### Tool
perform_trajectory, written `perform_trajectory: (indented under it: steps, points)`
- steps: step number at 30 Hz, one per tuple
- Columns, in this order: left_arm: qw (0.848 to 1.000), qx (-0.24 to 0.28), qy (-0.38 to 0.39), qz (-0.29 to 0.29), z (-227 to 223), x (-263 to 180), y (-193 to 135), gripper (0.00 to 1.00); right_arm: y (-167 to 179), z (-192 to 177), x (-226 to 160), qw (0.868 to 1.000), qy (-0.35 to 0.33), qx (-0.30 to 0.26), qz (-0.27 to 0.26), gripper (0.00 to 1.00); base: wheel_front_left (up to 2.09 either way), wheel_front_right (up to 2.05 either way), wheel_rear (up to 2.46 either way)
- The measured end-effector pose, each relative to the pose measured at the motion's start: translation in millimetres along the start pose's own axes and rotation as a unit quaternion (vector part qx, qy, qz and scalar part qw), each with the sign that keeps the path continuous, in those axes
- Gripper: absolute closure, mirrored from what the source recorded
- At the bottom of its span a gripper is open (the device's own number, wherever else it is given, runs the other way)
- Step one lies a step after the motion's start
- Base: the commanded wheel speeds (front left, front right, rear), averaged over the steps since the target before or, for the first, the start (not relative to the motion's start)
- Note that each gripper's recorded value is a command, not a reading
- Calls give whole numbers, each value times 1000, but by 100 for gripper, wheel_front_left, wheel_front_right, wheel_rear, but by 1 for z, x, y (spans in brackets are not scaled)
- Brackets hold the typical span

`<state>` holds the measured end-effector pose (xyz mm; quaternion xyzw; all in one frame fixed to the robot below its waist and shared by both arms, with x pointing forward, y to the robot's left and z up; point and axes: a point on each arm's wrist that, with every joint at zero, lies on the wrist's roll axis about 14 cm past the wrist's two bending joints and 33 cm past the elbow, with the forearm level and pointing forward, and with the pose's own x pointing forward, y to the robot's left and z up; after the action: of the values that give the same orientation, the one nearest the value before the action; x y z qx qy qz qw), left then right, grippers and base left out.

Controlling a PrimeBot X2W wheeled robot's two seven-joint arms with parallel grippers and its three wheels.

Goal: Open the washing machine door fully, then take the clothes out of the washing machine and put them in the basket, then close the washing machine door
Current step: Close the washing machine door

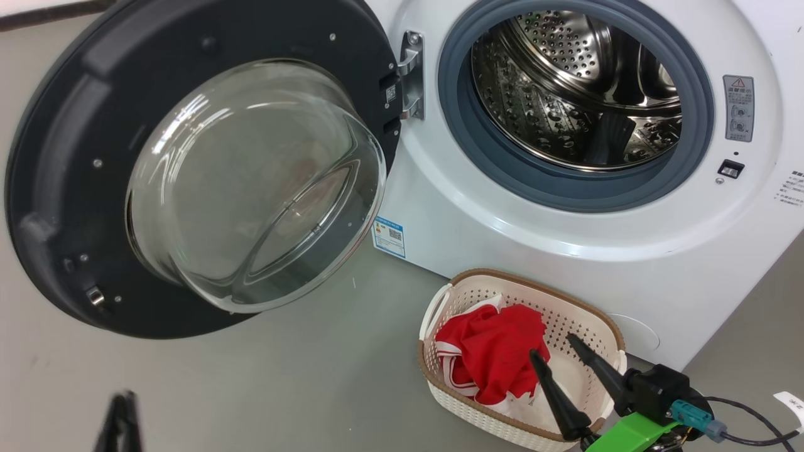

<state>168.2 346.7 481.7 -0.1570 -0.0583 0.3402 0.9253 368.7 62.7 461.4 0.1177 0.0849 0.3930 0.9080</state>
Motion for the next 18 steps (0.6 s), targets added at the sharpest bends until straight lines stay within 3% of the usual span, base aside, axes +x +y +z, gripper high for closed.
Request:
perform_trajectory:
  steps: [5, 11, 15, 18]
  points:
    - [995, 9, -101, -22, 65, 27, -5, 100, -8, 4, -1, 1000, -7, 4, -14, 0, 0, 0, 0]
    - [970, 57, -230, -57, 164, 57, -10, 100, -19, 6, -5, 999, -16, 13, -35, 0, 0, 0, 0]
    - [948, 33, -305, -80, 235, 83, -13, 100, -27, 1, -8, 999, -13, 16, -46, 0, 0, 0, 0]
    - [943, 30, -321, -81, 263, 102, -10, 100, -33, -3, -9, 998, -9, 20, -53, 0, 0, 0, 0]
